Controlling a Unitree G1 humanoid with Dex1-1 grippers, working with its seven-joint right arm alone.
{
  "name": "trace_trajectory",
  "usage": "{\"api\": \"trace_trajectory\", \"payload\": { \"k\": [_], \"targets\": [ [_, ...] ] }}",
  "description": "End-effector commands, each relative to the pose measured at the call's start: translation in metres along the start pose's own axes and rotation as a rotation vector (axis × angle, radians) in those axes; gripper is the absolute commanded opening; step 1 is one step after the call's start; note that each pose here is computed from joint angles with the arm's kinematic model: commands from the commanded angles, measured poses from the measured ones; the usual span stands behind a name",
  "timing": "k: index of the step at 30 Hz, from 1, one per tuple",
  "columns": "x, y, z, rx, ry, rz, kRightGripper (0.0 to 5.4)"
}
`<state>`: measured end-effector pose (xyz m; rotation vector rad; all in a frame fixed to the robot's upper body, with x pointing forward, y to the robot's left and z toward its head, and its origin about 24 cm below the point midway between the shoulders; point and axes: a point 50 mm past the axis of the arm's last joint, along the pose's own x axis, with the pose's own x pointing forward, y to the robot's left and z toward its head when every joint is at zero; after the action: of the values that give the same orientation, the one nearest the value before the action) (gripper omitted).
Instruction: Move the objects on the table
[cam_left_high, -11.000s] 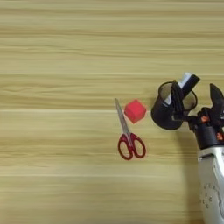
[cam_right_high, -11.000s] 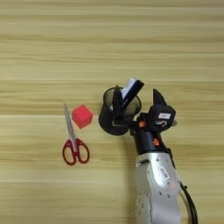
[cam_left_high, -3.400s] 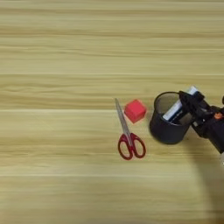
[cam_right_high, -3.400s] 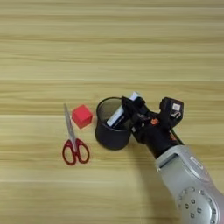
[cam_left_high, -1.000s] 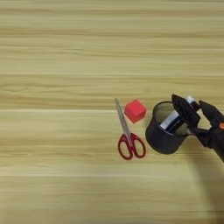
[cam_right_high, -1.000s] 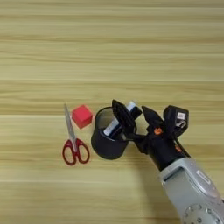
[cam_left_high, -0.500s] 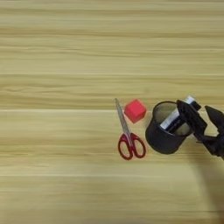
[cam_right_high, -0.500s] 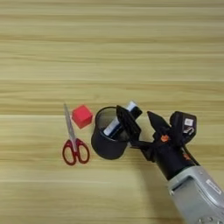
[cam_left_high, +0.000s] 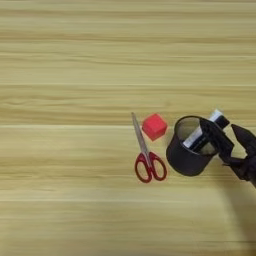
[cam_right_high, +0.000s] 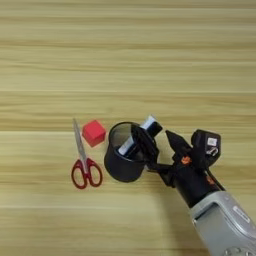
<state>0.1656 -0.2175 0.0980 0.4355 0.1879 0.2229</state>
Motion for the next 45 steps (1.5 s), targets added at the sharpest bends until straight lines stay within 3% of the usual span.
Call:
{"api": "trace_trajectory", "payload": {
  "k": [1,8,30,42,45],
  "targets": [
    [0.004,0.005,0.014,-0.066,-0.069,0.035,5.36],
    [0.004,0.005,0.016,-0.071,-0.075,0.04,5.27],
    [0.016,-0.002,0.014,-0.066,-0.068,0.039,2.5],
    [0.02,-0.004,0.012,-0.064,-0.063,0.05,1.18],
    [0.019,-0.004,0.013,-0.066,-0.066,0.05,1.06]
  ]
}}
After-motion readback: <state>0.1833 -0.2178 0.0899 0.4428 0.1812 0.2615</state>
